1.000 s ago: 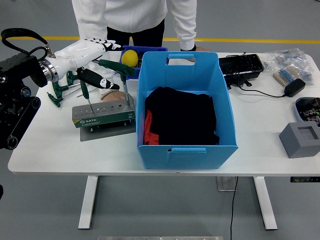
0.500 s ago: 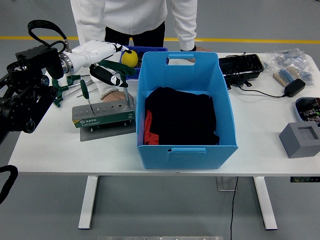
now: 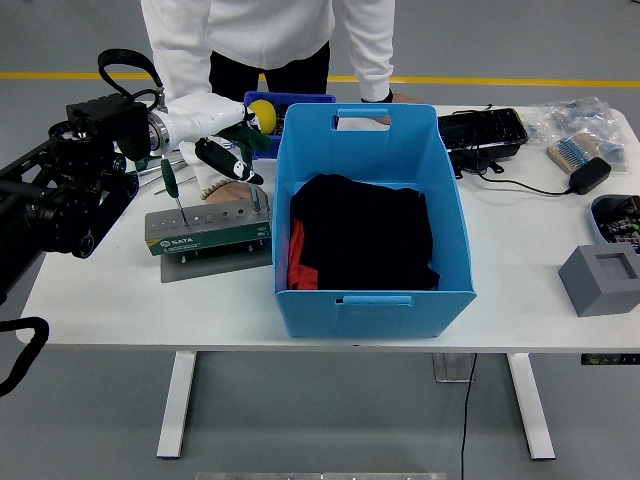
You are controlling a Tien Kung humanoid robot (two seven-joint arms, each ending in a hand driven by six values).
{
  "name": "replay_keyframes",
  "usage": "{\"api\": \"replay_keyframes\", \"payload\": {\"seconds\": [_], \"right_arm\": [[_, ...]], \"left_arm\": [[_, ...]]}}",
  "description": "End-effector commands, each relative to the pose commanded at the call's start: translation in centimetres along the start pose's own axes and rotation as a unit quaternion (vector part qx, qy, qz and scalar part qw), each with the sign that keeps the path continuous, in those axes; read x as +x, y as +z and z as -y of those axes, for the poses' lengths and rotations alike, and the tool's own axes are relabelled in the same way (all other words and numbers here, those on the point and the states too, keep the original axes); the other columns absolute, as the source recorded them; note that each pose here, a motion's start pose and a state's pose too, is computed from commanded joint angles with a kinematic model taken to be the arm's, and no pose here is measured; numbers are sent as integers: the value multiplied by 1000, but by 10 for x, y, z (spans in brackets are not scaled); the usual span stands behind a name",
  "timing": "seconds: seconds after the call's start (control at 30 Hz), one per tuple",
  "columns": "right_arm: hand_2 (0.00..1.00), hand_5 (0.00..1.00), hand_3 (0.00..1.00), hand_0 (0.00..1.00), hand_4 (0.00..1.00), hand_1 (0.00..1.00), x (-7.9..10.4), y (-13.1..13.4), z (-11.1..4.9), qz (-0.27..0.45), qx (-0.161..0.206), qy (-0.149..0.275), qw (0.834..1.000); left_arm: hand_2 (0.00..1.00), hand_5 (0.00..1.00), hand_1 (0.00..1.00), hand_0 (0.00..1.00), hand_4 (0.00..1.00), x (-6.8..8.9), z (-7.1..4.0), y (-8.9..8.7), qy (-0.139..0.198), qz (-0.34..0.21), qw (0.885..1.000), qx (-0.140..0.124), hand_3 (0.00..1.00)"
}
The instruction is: Lift tool from toolbox,place it in box,lift tool from toolbox,place it in box
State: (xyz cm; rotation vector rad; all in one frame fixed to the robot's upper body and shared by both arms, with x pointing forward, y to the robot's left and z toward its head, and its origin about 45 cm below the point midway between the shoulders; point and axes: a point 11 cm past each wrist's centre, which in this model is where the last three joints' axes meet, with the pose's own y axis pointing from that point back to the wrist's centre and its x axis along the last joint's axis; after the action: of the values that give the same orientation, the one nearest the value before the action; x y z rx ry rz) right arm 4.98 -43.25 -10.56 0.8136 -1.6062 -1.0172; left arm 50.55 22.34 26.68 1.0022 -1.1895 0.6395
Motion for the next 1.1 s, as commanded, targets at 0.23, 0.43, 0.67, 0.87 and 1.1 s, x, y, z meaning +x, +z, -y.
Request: {"api": "replay_keyframes", "payload": {"seconds": [0.23,0.43,0.67,0.87,1.1], "right_arm": [[718,683,580,651,818,642,1,3,0,-1,-2,1,1000],[716,682,580,649,818,641,1,3,0,-4,-3,2,1000],[716,682,579,650,818,641,2,0,0,-2,0,3,1000],[715,682,580,650,818,640,1,-1,0,0,0,2,1000],[714,682,579,650,818,640,2,-2,0,-1,2,3,1000]], "left_arm": [[358,722,300,352,998,-3,1,-2,-4,9,1000,14,428],[268,741,219,274,998,-6,2,0,-8,11,1000,18,342],[218,777,160,218,998,-8,4,1,-14,16,999,26,277],[176,769,116,183,998,-9,5,2,-20,16,999,32,227],[114,769,46,119,998,-7,6,3,-17,-11,999,37,149]]}}
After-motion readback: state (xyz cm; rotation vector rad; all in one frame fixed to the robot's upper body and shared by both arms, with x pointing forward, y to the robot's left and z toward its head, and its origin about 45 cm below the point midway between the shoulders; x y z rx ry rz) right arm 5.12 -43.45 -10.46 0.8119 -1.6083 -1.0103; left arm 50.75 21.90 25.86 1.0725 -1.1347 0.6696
